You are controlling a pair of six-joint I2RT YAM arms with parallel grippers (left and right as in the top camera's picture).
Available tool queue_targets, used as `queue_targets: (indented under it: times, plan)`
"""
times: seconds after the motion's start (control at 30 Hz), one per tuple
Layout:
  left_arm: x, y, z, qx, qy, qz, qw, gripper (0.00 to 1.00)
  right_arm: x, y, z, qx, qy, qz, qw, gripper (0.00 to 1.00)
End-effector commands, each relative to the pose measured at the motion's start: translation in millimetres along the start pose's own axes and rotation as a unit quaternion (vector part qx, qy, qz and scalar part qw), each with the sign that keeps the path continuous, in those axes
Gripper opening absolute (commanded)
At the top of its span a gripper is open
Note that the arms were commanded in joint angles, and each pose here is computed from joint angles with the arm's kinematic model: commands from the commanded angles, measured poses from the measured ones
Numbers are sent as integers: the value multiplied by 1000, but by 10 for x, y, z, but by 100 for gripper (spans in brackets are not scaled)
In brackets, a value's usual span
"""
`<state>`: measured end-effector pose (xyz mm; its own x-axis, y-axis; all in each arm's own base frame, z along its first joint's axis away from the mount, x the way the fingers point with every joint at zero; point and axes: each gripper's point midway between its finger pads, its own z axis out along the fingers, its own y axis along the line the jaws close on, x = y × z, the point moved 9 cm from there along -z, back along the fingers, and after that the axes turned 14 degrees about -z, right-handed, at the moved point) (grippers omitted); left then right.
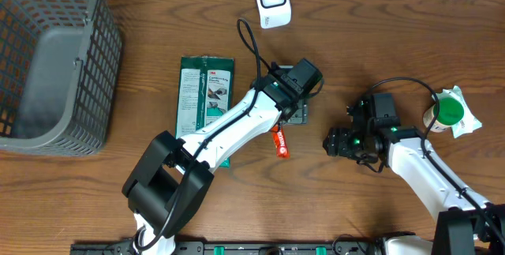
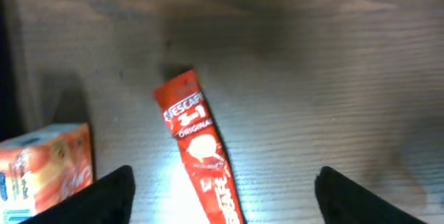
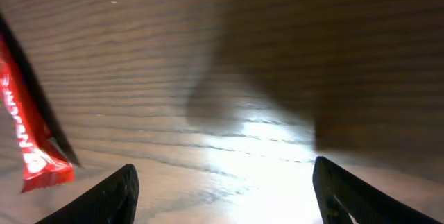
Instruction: Scan the item barcode
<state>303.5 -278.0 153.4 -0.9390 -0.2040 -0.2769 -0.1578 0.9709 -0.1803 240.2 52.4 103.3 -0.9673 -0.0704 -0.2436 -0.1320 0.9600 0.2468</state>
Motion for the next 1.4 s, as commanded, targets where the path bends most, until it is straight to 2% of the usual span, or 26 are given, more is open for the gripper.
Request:
queue_targets:
  times: [0.0,0.2,0.37,0.5,0.57,0.6,0.83,0.97,1.03,1.27,1.37]
  plan:
    - [-82,-48,-161,16,-21,23,999,85,-143,-30,-138,33,-22,-16,999,76]
    - [-318,15,-692,51,-76,10,996,85,-355,115,-433,31,-18,-27,999,76]
    - [-601,462,-1197,55,-110,-47,991,85,-503,462,-574,14,-36,-81,996,76]
    - [-788,947,-1502,35,-131,-105,985,85,-498,743,-499,-4,-44,-114,993,85]
    - [-853,1203,-1624,21,-138,-136,981,85,-477,880,-419,-12,-39,-132,990,97]
    - [-883,1335,-1676,12,-141,-153,978,85,-461,942,-375,-16,-35,-143,989,99]
    - [-976,1868,-1758,-35,-135,-222,965,85,-367,1276,-22,-16,-9,-197,980,99]
    - [-968,1963,-1747,-48,-127,-233,963,85,-338,1308,203,51,-8,-164,985,69]
    - [-968,1963,-1747,-48,-127,-233,963,86,-320,1313,297,78,-8,-159,984,58]
    - [-969,1963,-1747,-48,-127,-233,963,86,-221,1381,561,85,19,-178,980,52]
    - [-969,1963,-1747,-48,-127,-233,963,87,-183,1406,612,86,26,-184,979,46]
